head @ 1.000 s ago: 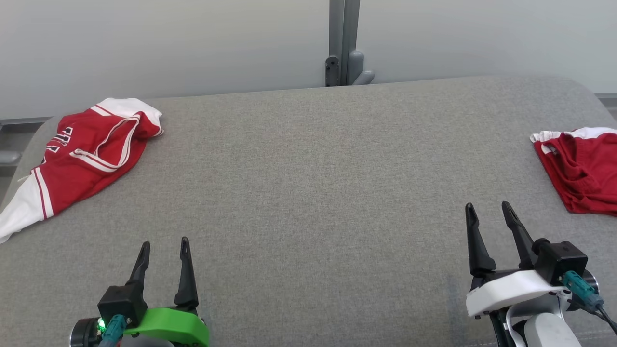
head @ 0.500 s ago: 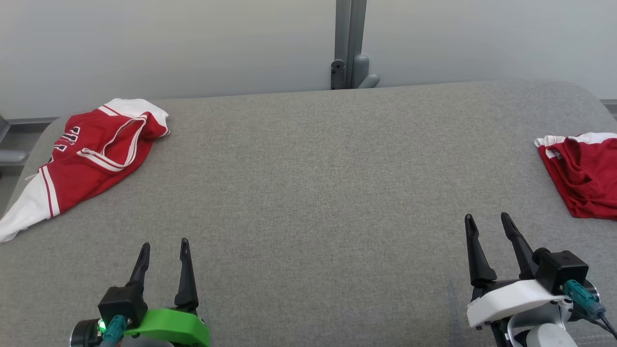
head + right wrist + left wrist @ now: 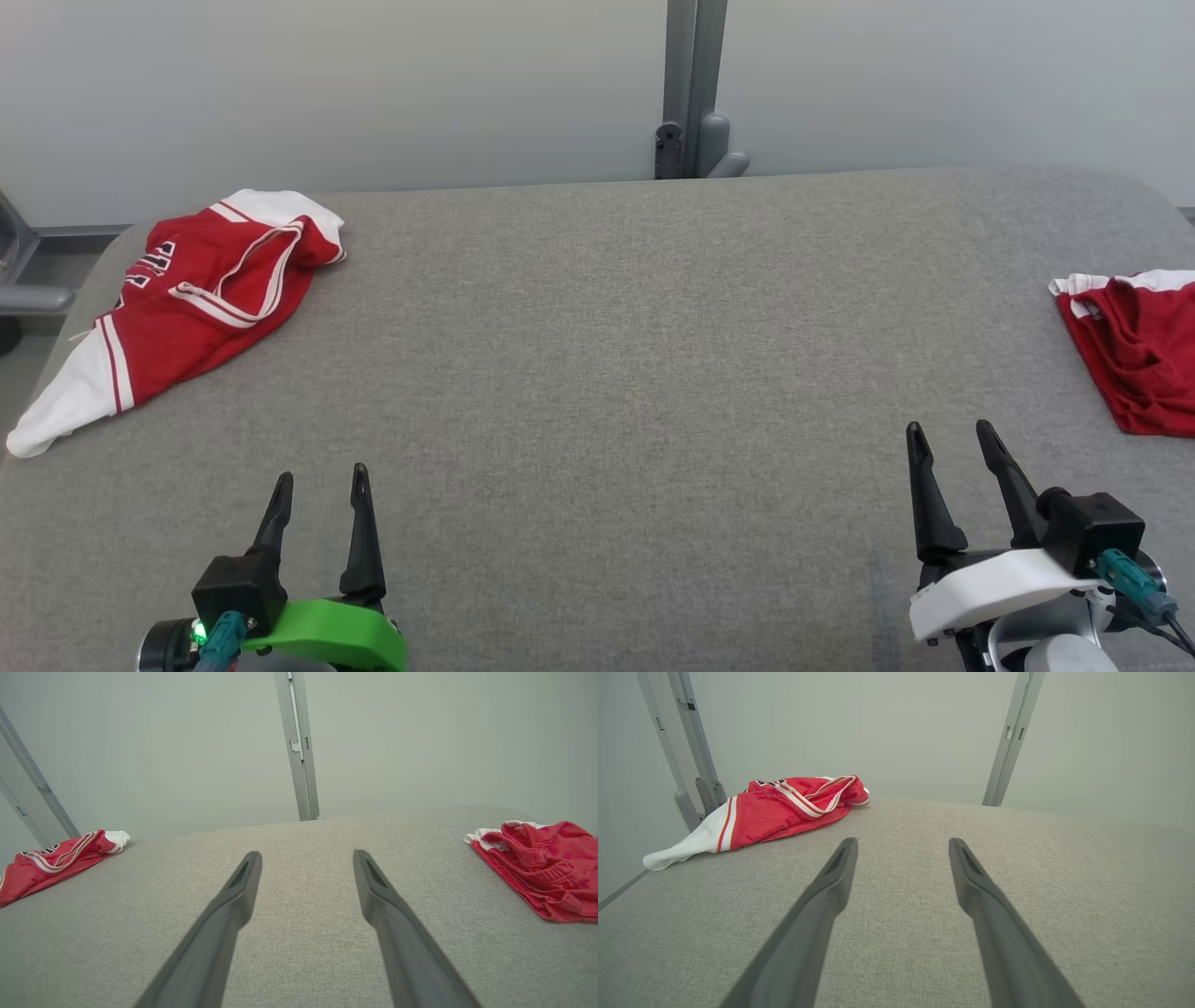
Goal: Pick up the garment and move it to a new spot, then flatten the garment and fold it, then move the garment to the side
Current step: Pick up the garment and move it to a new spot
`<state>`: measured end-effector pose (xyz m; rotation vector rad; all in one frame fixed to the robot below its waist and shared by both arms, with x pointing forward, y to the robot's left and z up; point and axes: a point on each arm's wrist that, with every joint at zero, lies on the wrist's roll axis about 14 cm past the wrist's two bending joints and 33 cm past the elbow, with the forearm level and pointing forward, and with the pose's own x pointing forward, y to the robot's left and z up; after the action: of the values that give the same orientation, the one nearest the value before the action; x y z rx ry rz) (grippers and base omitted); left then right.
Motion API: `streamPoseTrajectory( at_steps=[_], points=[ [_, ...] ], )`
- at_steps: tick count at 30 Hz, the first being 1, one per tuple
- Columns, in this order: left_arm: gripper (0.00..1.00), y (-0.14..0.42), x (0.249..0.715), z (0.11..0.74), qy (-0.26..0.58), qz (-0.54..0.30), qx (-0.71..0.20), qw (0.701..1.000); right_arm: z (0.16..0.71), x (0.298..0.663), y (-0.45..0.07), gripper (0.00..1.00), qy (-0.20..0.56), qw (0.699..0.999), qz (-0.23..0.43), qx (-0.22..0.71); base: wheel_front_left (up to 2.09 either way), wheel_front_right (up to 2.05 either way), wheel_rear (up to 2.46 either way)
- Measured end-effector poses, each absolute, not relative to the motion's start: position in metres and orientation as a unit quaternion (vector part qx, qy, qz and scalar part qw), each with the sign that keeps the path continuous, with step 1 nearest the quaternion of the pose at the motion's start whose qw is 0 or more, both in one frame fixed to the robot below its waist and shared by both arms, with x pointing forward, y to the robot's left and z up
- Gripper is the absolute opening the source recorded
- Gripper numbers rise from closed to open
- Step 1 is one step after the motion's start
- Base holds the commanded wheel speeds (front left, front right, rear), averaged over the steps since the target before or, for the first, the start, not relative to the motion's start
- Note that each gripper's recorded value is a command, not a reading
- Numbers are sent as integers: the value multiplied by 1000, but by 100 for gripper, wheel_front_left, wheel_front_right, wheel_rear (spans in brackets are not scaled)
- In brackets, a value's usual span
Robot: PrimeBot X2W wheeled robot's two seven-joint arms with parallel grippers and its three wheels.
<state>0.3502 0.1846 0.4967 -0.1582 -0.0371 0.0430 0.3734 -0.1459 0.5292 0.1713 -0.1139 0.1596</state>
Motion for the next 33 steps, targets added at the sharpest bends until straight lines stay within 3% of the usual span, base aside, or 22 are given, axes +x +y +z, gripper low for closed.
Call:
streamPoseTrajectory(
  at_steps=[8,17,26,33],
  points=[
    [100,205,338,501,-29,53,-80,995,528,379,-122,100,-52,988,114,86,0,0,0],
    [100,259,301,507,-45,139,-65,987,534,392,-61,100,-53,974,199,96,0,0,0],
    [100,326,228,510,-61,277,-60,957,551,391,41,100,-59,934,336,108,0,0,0],
    [100,339,202,509,-57,324,-58,942,543,391,83,100,-41,913,389,112,0,0,0]
  ],
)
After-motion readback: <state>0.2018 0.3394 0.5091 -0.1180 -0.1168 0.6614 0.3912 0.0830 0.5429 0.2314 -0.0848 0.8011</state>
